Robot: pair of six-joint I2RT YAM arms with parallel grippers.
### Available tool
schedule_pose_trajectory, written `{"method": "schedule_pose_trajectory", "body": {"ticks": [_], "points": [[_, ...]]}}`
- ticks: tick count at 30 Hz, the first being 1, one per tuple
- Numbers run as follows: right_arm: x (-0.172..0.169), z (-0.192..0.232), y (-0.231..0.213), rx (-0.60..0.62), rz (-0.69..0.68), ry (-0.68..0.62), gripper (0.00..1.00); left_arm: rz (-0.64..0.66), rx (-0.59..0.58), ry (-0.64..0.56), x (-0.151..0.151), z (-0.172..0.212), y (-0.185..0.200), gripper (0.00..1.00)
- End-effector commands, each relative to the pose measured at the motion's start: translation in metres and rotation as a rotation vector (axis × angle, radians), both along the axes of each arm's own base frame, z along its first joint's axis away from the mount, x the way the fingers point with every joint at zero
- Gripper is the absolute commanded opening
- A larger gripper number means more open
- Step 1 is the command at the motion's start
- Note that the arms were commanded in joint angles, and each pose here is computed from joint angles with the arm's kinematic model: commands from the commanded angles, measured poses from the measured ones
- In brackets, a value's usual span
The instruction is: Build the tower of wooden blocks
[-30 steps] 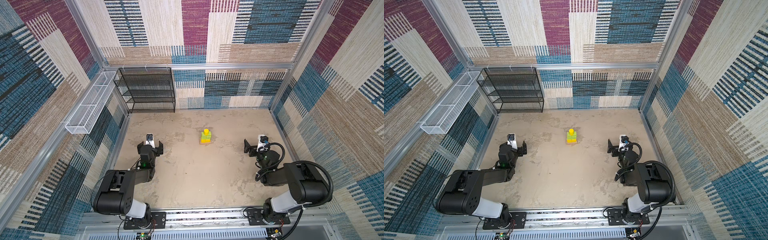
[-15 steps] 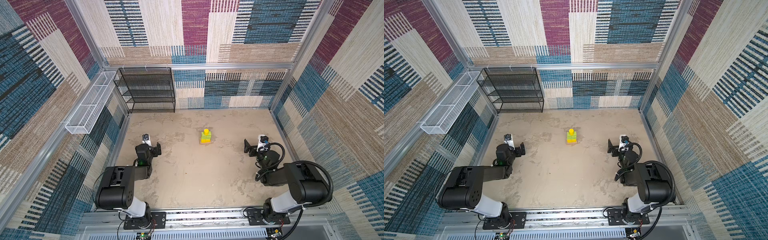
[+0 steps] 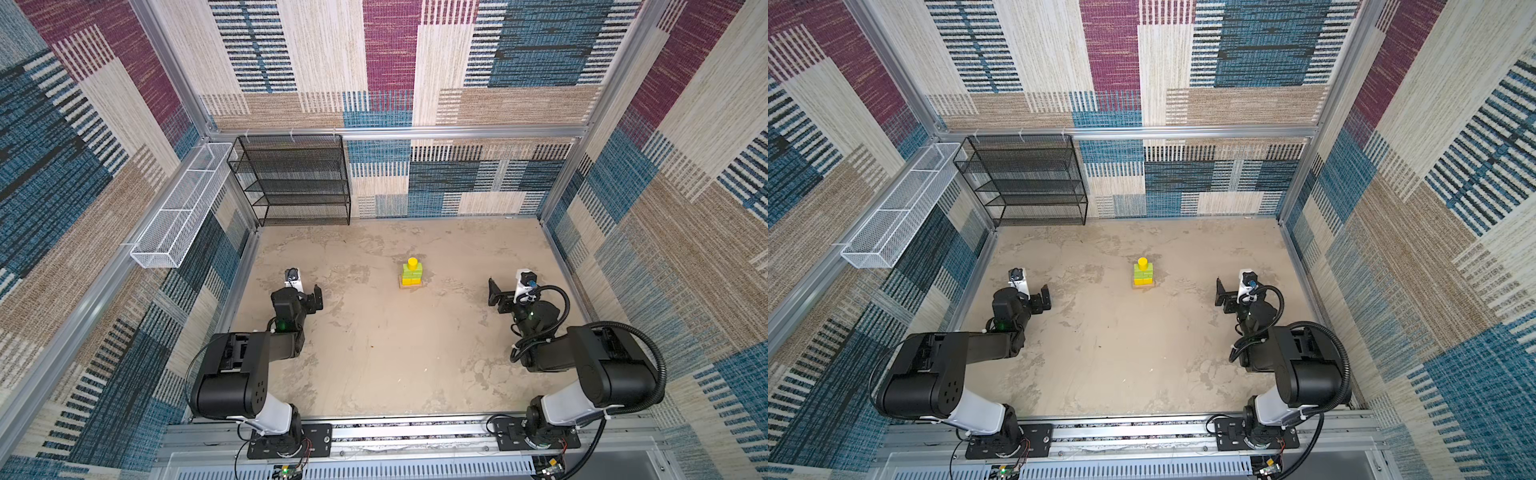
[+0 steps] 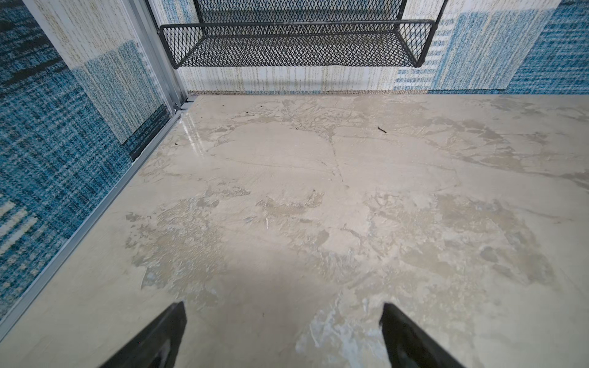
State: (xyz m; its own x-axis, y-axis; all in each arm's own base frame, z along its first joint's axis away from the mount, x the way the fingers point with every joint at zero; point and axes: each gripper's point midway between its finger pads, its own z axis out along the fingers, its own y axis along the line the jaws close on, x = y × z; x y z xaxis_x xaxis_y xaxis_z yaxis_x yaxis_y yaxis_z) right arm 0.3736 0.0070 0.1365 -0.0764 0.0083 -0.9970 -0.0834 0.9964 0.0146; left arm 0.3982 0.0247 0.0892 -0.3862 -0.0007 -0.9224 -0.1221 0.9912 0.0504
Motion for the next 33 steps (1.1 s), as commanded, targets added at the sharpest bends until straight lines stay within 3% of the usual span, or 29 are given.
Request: {"method": "schedule_pose_trajectory", "body": {"ticks": [1, 33], "points": [[0.0014, 0.0064, -0.0016, 0.007, -0.008, -0.024, 0.99, -0.003, -0.017, -0.026, 0.0028, 0.0062, -0.0013, 1.00], [0.0024, 0.0060, -0.0013, 0.008, -0.007, -0.021, 0.99, -0.002, -0.017, -0.026, 0.0029, 0.0063, -0.0012, 1.00]]}}
